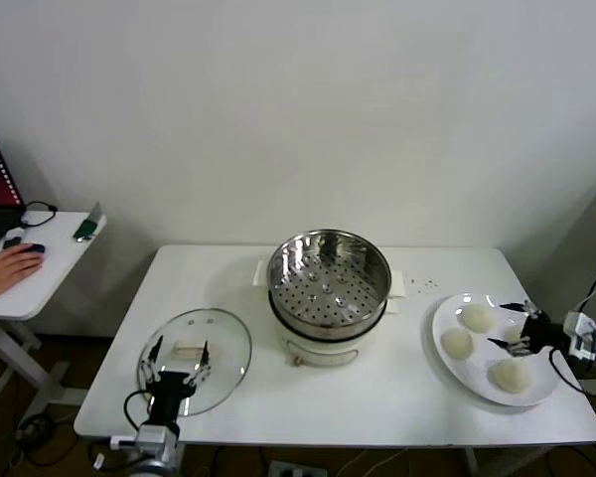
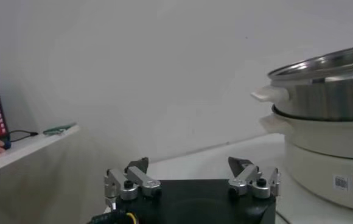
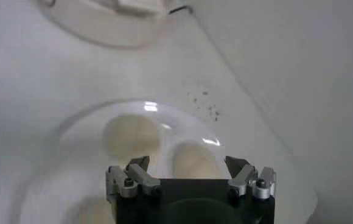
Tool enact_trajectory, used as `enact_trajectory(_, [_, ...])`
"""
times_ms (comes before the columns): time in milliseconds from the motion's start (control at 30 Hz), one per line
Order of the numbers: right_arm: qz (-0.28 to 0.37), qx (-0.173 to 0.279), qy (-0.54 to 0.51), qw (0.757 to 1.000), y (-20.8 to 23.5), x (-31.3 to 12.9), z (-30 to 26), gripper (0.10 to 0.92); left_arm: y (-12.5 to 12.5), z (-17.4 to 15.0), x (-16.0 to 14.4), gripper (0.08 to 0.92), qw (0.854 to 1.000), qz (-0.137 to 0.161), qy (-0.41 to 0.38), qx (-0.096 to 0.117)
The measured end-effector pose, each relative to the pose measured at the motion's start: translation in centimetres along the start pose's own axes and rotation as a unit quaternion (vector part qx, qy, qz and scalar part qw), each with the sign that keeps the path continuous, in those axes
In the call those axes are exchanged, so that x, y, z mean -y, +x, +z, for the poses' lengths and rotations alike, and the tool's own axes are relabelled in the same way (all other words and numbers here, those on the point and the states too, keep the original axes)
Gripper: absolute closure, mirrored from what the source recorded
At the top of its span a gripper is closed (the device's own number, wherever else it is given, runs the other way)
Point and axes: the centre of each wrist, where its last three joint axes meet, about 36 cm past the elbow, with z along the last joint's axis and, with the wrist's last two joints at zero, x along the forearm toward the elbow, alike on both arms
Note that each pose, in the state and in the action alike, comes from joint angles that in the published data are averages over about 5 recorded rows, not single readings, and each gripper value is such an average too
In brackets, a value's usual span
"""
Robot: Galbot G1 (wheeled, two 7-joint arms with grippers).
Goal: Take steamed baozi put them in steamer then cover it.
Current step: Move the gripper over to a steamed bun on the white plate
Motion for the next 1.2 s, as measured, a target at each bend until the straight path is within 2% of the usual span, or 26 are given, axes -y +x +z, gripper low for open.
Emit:
enact_trajectory(267, [-0.072, -0.075, 0.070, 0.992, -1.6, 6.4, -2.4, 0.200, -0.3, 0.1, -0.2, 0.177, 1.000, -0.001, -0.004, -0.004])
enact_trajectory(500, [-0.119, -0.123, 0.107, 0.979, -4.8, 9.5, -5.2, 0.200, -0.1, 0.4, -0.7, 0.177, 1.000, -0.006, -0.008, -0.010])
enact_trajectory(800, [-0.149, -0.155, 0.130, 0.968, -8.5, 11.0, -7.8, 0.200, -0.1, 0.5, -1.0, 0.177, 1.000, -0.007, -0.003, -0.012])
enact_trajectory(1200, [-0.168, -0.176, 0.146, 0.959, -11.7, 10.7, -9.2, 0.200, -0.4, 0.5, -0.6, 0.177, 1.000, -0.005, 0.002, -0.014])
